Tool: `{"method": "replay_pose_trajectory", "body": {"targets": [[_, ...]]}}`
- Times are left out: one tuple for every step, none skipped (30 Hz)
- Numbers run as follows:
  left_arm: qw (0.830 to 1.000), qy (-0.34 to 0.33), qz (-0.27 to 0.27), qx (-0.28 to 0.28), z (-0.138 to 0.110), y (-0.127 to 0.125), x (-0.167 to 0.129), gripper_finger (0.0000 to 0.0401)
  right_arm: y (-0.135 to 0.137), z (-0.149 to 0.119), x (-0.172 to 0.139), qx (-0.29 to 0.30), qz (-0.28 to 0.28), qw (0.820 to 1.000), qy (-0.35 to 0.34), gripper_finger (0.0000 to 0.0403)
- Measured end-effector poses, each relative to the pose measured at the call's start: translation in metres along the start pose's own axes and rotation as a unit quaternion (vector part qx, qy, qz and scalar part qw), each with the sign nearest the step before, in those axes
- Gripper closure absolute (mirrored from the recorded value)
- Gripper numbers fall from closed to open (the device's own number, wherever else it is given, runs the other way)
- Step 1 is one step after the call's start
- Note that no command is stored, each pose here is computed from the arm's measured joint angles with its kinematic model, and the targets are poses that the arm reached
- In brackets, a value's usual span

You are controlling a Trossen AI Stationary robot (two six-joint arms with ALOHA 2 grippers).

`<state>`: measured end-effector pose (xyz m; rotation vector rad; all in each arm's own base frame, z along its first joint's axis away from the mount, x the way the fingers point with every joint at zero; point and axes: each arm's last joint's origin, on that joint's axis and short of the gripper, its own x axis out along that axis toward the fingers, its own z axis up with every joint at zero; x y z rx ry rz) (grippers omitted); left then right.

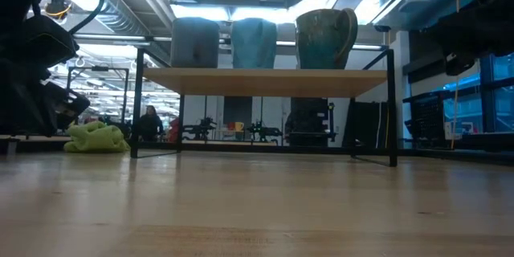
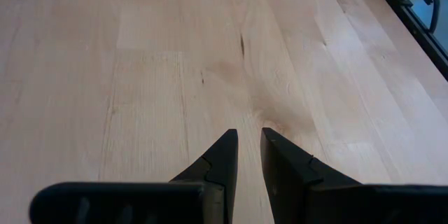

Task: Stack small to large cups/mugs on shelf
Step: Return to Home Position

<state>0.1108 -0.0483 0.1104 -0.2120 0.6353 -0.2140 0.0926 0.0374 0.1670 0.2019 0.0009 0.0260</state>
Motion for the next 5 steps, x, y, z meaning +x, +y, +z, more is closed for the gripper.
{"method": "replay_pose_trajectory", "body": {"targets": [[1.000, 0.000, 0.000, 0.000, 0.0000, 0.0000, 0.0000, 0.0342, 0.0000, 0.0000, 0.0000, 0.000, 0.000, 1.000, 0.000, 0.0287], [1.000, 0.000, 0.000, 0.000, 0.0000, 0.0000, 0.0000, 0.0342, 0.0000, 0.0000, 0.0000, 0.000, 0.000, 1.000, 0.000, 0.0287], [1.000, 0.000, 0.000, 0.000, 0.0000, 0.0000, 0.0000, 0.0342, 0.0000, 0.0000, 0.0000, 0.000, 0.000, 1.000, 0.000, 0.0287], [1.000, 0.000, 0.000, 0.000, 0.0001, 0.0000, 0.0000, 0.0342, 0.0000, 0.0000, 0.0000, 0.000, 0.000, 1.000, 0.000, 0.0287], [1.000, 0.000, 0.000, 0.000, 0.0000, 0.0000, 0.0000, 0.0342, 0.0000, 0.0000, 0.0000, 0.000, 0.000, 1.000, 0.000, 0.0287]]}}
